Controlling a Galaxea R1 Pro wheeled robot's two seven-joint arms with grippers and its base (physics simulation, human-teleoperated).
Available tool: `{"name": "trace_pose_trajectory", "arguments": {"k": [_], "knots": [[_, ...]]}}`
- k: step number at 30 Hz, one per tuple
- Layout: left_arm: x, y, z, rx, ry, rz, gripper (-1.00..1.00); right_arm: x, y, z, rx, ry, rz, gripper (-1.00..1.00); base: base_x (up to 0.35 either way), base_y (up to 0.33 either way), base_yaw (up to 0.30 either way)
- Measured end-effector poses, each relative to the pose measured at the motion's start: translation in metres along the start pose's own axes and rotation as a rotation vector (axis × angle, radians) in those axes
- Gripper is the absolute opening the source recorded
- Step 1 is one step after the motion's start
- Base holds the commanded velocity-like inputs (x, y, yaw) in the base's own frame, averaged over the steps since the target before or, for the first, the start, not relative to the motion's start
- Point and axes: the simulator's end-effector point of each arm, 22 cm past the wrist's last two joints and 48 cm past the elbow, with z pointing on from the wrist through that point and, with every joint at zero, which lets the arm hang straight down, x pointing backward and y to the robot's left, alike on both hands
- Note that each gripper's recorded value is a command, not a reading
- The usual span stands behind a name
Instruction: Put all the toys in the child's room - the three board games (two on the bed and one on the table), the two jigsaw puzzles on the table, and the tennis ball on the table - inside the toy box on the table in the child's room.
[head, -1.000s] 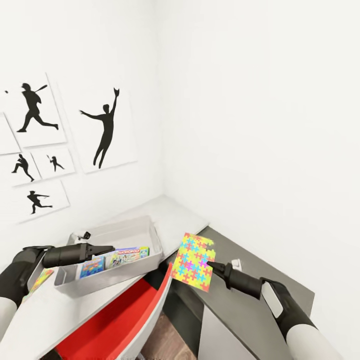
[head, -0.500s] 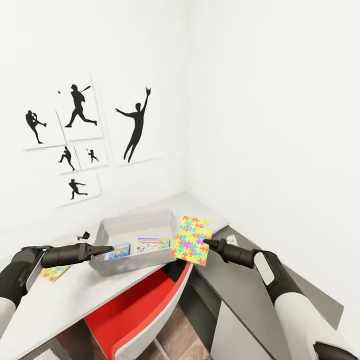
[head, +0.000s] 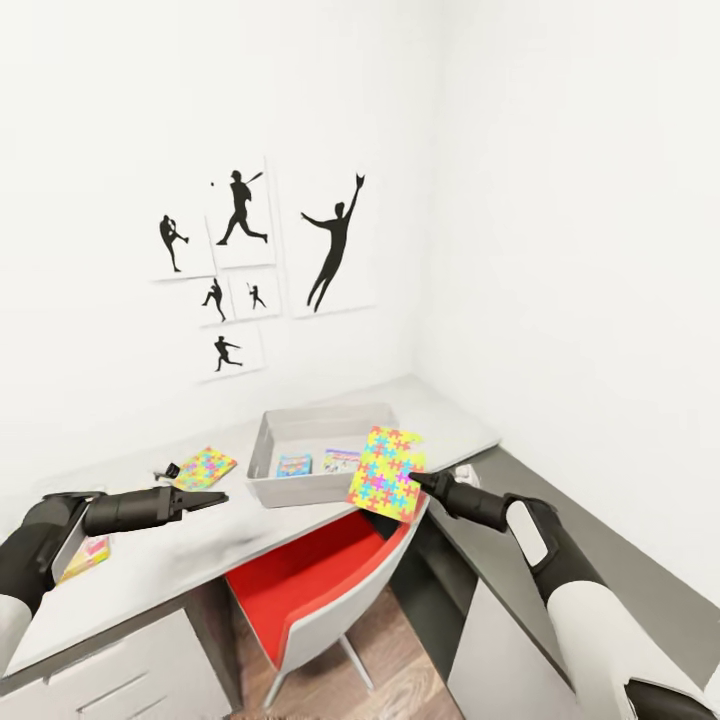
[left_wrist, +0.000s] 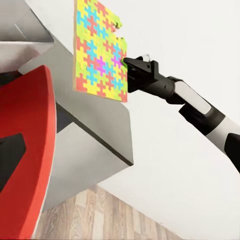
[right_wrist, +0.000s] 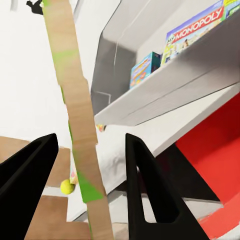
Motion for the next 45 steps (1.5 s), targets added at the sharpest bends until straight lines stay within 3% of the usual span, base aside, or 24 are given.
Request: {"name": "trace_pose_trajectory", "arguments": {"k": [9,19,29,45], "knots": [[0.001,0.003,0.0,-0.001,0.001,-0.005,1.0,-0.017,-0.001,-0.003,0.04,-0.039,-0.039,-1.0,-0.009,0.03,0.272],[0.003,0.006,0.0,-0.003,0.001,-0.011,1.0,-0.027,-0.008,-0.006,0.068,-0.066,-0.048,-1.0,0.0,0.082,0.239],[0.003,0.007,0.001,-0.003,0.001,-0.013,1.0,-0.032,-0.011,-0.007,0.075,-0.09,-0.061,-1.0,0.0,0.004,0.044],[0.003,0.008,-0.001,-0.006,0.0,-0.013,1.0,-0.039,-0.013,-0.012,0.071,-0.12,-0.036,-1.0,0.001,0.07,0.001]]}}
